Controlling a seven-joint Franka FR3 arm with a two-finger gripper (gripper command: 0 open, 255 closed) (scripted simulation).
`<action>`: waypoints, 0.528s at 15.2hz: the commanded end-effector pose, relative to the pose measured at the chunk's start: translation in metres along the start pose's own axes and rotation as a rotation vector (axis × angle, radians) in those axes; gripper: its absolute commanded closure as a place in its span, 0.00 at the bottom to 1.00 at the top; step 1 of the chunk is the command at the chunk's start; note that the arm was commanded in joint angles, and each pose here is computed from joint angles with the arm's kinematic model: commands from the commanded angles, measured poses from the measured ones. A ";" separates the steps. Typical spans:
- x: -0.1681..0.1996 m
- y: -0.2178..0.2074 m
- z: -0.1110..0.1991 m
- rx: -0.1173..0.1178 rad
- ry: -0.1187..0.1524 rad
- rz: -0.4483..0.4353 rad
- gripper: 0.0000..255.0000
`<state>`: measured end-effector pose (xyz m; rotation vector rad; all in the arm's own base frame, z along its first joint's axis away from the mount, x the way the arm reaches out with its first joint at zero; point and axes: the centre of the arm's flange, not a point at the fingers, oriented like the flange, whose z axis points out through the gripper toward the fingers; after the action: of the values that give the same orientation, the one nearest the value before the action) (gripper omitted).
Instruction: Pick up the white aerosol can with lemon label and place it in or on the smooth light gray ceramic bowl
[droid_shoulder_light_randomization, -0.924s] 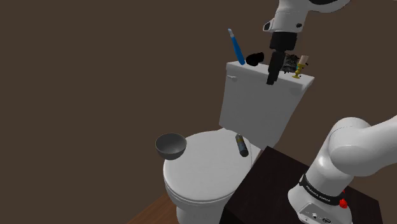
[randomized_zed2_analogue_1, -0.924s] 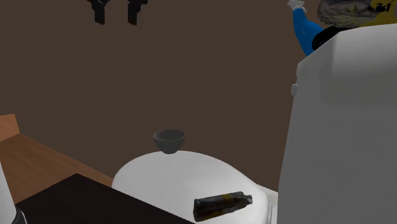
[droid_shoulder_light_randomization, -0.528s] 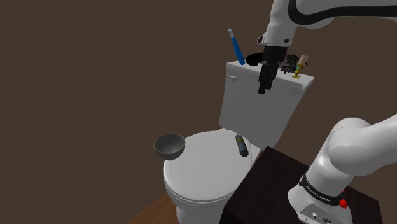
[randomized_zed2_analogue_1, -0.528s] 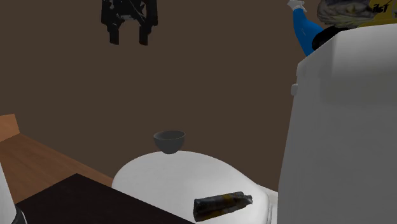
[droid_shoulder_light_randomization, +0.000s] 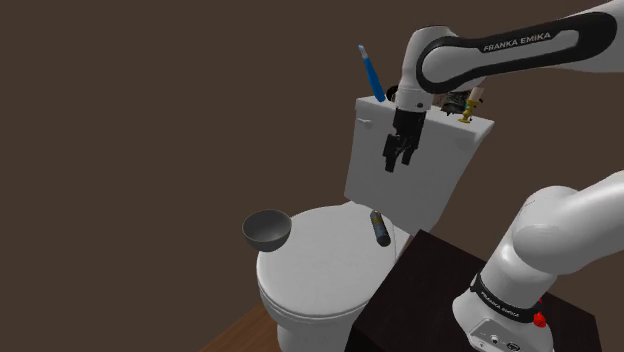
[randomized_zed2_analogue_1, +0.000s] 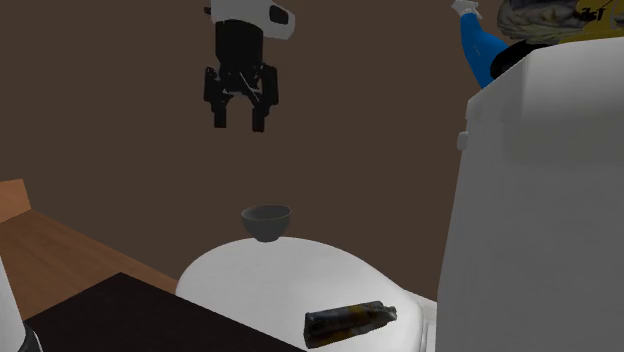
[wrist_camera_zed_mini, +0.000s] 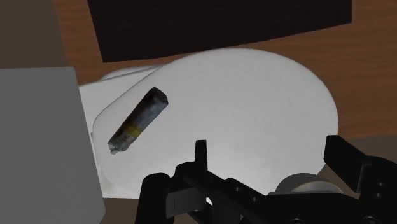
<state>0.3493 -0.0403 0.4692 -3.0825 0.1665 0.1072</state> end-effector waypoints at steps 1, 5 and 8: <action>0.011 0.010 0.022 -0.005 0.004 0.043 0.00; 0.030 0.031 0.066 -0.014 0.007 0.126 0.00; 0.044 0.048 0.098 -0.021 0.010 0.188 0.00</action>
<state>0.3772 -0.0806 0.3760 -3.0827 0.4238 0.1065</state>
